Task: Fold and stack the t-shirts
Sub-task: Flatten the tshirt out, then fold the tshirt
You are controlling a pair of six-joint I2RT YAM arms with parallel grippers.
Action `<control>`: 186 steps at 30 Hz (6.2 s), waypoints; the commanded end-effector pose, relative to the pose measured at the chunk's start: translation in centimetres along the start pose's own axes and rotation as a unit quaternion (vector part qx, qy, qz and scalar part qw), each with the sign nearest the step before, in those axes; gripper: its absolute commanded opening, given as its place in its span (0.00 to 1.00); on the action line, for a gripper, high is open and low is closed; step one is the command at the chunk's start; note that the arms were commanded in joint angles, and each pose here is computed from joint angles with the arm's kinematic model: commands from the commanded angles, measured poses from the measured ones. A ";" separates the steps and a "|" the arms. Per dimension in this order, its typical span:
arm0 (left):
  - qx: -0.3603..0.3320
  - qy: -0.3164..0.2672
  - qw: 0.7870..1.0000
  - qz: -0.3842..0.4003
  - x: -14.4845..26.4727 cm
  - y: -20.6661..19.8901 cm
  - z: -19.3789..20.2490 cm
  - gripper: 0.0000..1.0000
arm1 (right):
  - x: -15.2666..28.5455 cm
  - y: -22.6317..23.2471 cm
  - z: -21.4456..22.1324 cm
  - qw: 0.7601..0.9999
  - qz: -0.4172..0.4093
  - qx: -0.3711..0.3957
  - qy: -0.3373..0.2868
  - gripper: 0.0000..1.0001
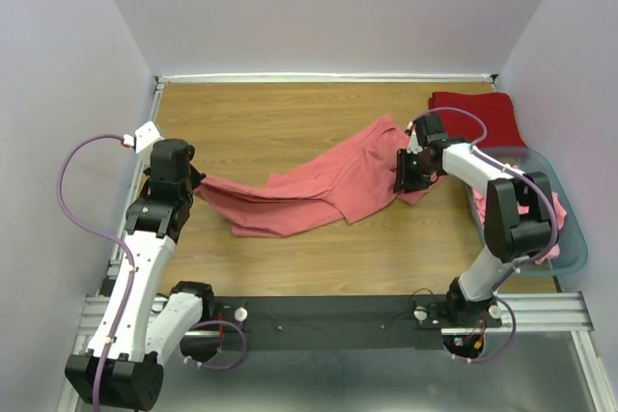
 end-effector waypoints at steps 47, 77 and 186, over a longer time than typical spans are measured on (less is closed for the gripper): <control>0.015 -0.008 1.000 0.011 -0.2 -0.5 -0.4 0.00 | -3.2 -0.6 0.0 0.997 -0.005 -0.066 -0.040 0.22; 0.143 -0.277 0.926 0.212 8.4 -14.6 -27.3 0.00 | 42.4 -0.6 -18.5 0.738 0.278 -0.054 -0.613 0.01; -0.101 0.030 0.994 -0.011 -32.6 -7.6 -8.9 0.00 | 4.0 -0.9 -12.9 0.980 0.006 -0.047 -0.191 0.01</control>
Point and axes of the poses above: each gripper's point midway between its finger pads, its own x axis back along the fingers, its own y axis along the line the jaws close on, z = x × y, the point moved 8 cm from there along x, back along the fingers, and after that the axes turned 9 degrees about x, right-handed, at the moved point
